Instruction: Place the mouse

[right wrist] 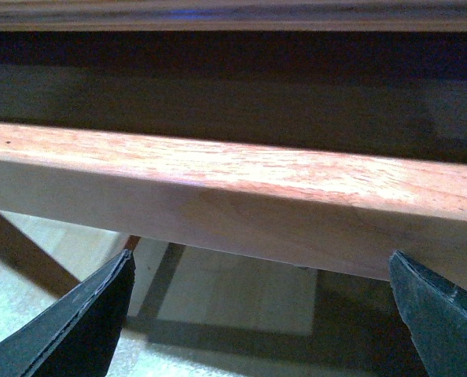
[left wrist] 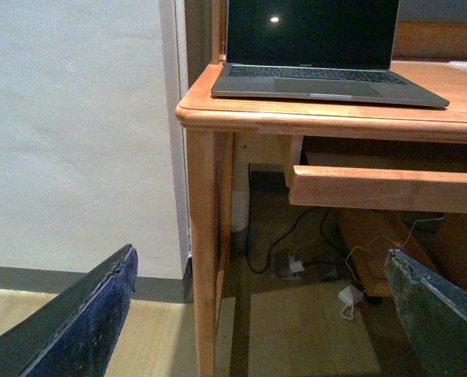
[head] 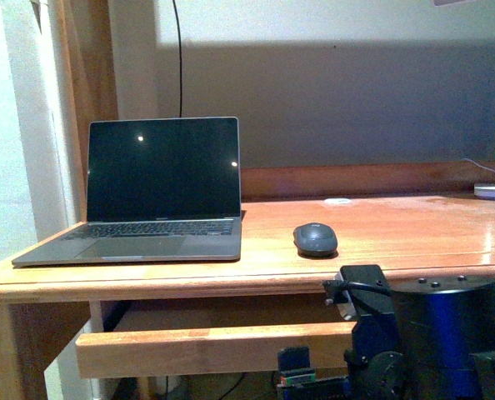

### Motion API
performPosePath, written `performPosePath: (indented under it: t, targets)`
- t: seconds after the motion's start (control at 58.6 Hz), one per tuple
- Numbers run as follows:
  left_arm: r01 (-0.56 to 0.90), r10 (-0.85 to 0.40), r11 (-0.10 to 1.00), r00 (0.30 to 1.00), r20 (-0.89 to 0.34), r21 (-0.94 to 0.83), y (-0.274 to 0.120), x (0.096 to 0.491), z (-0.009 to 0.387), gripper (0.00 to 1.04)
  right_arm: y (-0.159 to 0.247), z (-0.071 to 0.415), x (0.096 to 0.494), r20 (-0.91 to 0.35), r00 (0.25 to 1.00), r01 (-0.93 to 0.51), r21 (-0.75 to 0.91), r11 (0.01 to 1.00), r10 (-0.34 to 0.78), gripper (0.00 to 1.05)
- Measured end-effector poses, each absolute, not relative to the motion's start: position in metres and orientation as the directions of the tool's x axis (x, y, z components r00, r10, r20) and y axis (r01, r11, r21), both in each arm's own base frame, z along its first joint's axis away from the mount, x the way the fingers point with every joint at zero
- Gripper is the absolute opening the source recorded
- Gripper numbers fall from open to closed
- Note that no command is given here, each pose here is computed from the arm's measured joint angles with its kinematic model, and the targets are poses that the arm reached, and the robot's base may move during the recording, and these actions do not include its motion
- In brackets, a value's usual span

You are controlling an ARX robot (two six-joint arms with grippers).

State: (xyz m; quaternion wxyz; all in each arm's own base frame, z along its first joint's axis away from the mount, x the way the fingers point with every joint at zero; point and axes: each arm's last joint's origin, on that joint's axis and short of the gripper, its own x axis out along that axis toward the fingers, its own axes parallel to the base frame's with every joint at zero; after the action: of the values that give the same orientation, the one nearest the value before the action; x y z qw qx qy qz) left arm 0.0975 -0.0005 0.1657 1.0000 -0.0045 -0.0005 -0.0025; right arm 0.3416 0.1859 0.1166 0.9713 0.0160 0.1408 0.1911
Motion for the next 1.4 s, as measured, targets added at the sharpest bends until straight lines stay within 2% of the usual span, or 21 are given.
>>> performPosePath:
  t: [0.171,0.324,0.512,0.666,0.888,1.041,1.263,1.4]
  targets:
    - [0.005,-0.005,1.000,1.000,0.001,-0.009,-0.001,0.098,0.166,0.97,0.199,0.120,0.363,-0.255,0.925,-0.273,0.064,0.960,0.280,0.97]
    - [0.005,-0.005,1.000,1.000,0.001,-0.009,-0.001,0.098,0.166,0.97,0.205,0.119,0.365,-0.260,0.934,-0.238,0.054,0.970,0.244,0.97]
    - [0.005,-0.005,1.000,1.000,0.001,-0.009,-0.001,0.098,0.166,0.97,0.206,0.120,0.366,-0.257,0.933,-0.240,0.072,0.968,0.251,0.97]
    - [0.005,-0.005,1.000,1.000,0.001,-0.009,-0.001,0.098,0.166,0.97,0.195,0.128,0.357,-0.240,0.918,-0.294,0.127,0.947,0.317,0.97]
    - [0.005,-0.005,1.000,1.000,0.001,-0.009,-0.001,0.098,0.166,0.97,0.152,0.161,0.315,-0.148,0.889,-0.393,0.242,0.887,0.434,0.97]
    - [0.005,-0.005,1.000,1.000,0.001,-0.009,-0.001,0.098,0.166,0.97,0.109,0.169,0.267,-0.112,0.848,-0.454,0.350,0.819,0.518,0.97]
    - [0.005,-0.005,1.000,1.000,0.001,-0.009,-0.001,0.098,0.166,0.97,0.055,0.170,0.200,-0.073,0.830,-0.457,0.479,0.749,0.553,0.97]
    - [0.005,-0.005,1.000,1.000,0.001,-0.009,-0.001,0.098,0.166,0.97,0.037,0.164,0.169,-0.059,0.812,-0.470,0.525,0.710,0.581,0.97]
